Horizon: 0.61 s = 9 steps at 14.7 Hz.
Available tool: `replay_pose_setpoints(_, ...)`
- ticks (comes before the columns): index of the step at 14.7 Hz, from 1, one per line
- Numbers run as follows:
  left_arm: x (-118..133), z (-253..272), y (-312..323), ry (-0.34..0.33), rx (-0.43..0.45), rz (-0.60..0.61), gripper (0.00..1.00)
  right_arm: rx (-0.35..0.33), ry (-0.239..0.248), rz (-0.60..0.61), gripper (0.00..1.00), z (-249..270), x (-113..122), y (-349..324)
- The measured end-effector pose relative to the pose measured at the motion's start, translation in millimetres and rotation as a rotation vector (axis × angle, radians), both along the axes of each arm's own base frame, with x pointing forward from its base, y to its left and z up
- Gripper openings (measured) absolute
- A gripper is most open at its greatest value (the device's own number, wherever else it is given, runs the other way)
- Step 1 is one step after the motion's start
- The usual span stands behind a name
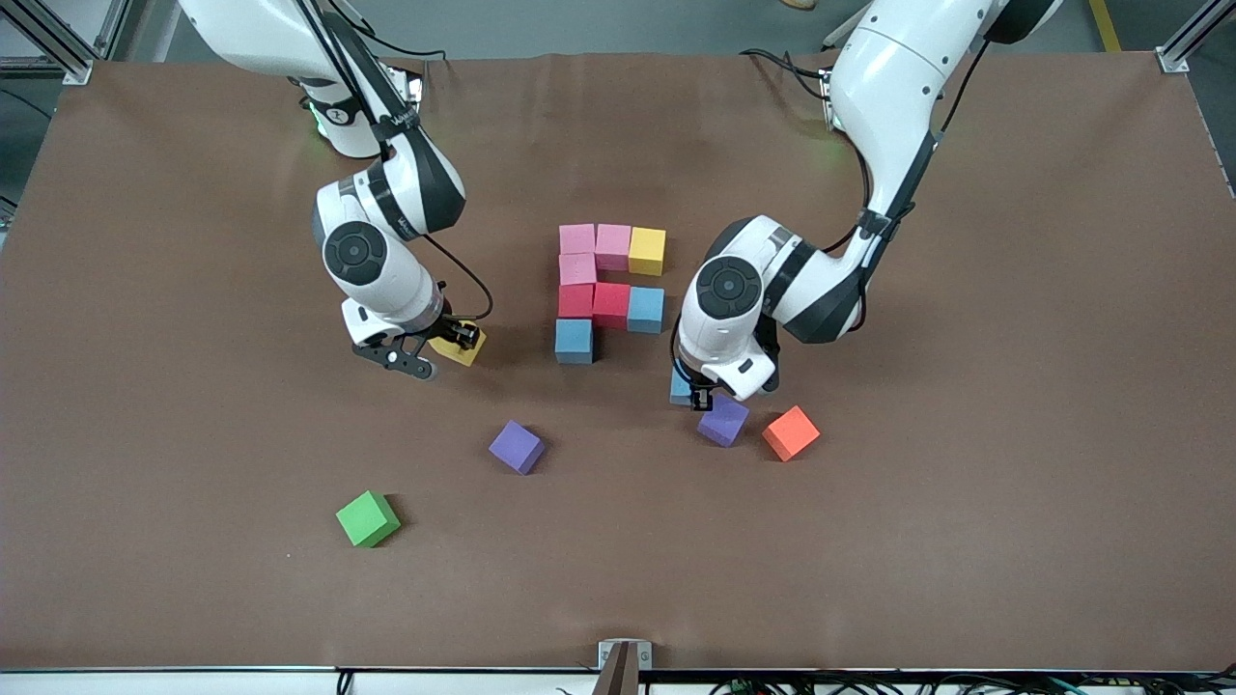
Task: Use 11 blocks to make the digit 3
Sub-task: 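Carry the yellow cube below the light blue cube with the right gripper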
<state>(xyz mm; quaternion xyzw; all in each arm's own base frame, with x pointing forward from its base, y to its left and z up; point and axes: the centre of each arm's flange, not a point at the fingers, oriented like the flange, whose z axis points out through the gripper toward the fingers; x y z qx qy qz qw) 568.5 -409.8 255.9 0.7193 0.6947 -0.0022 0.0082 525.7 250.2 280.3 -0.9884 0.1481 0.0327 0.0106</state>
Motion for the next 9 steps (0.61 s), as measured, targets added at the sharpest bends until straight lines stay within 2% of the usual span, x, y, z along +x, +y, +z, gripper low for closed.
replay_pose_setpoints(5, 0.3, -0.2, 0.3, -0.001, 0.000, 0.001, 0.56, 0.040, -0.076, 0.163, 0.55, 29.5, 28.3, 36.4)
replay_pose_setpoints(9, 0.7, 0.1, 0.3, -0.003, -0.002, 0.001, 0.56, 0.028, -0.079, 0.240, 0.55, 31.3, 56.8, 85.8)
